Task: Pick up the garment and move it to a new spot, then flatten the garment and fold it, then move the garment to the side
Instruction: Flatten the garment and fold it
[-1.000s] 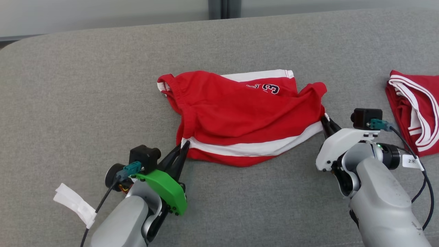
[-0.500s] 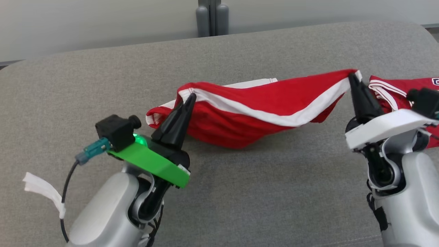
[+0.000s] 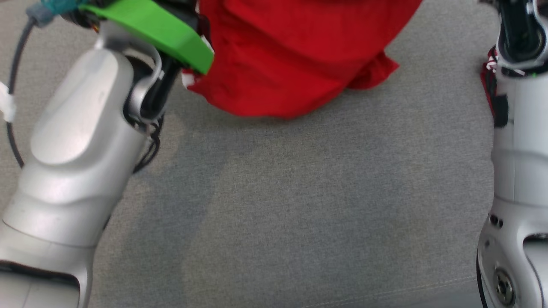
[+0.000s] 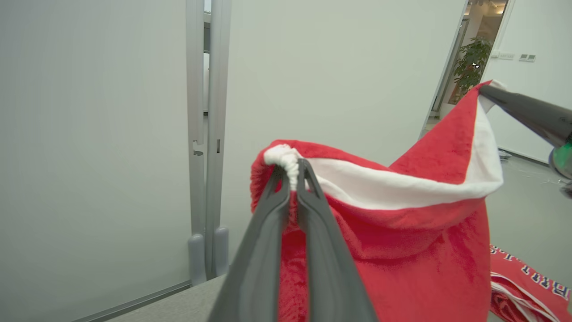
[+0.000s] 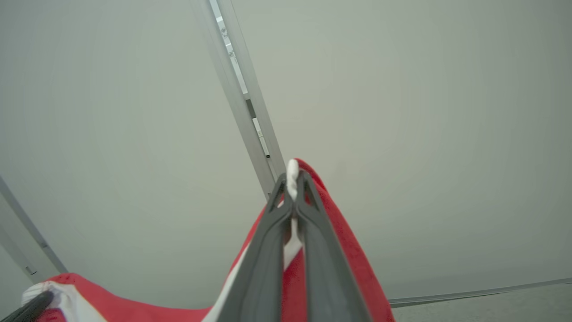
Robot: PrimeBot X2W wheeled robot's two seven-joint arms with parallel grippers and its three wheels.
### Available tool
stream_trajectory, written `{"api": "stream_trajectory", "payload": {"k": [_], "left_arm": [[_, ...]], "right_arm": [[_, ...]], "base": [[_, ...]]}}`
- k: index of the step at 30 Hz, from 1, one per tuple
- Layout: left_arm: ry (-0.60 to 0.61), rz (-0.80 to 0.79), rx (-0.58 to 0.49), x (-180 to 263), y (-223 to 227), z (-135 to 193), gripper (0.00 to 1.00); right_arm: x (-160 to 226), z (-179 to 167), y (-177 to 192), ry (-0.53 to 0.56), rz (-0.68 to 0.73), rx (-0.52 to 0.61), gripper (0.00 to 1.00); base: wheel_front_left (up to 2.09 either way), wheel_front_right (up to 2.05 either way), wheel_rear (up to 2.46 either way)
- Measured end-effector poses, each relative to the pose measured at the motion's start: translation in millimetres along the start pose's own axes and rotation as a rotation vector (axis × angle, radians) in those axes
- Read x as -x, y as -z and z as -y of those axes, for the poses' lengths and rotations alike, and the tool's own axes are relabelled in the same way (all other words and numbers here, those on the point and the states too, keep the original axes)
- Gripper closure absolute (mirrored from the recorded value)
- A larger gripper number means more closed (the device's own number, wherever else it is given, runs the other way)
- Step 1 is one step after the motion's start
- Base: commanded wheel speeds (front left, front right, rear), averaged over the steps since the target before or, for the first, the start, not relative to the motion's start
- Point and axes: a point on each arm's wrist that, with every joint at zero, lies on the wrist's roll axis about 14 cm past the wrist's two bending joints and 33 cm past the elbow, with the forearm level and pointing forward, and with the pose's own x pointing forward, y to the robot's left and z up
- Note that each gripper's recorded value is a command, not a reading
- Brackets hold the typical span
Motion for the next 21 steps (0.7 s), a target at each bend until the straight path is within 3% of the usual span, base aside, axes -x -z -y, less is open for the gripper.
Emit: {"api": "stream_trajectory", "payload": {"k": [5,11,13,16,21], "left_arm": [[-0.059,0.119,-0.056,-31,-6,-39,1.00],[-0.063,0.259,-0.087,-51,-36,-47,1.00],[-0.050,0.304,-0.064,-50,-46,-43,1.00],[-0.046,0.242,-0.023,-41,-12,-37,1.00],[-0.088,0.028,0.036,-1,74,-39,1.00]], "right_arm": [[-47,15,-8,0.039,0.155,0.077,1.00],[-77,-23,-38,-0.084,0.337,0.188,1.00],[-80,-30,-37,-0.120,0.334,0.242,1.00],[-77,-21,4,-0.133,0.224,0.279,1.00],[-35,10,110,-0.106,-0.072,0.232,1.00]], "base": [[0.00,0.00,0.00],[0.00,0.00,0.00],[0.00,0.00,0.00],[0.00,0.00,0.00],[0.00,0.00,0.00]]}}
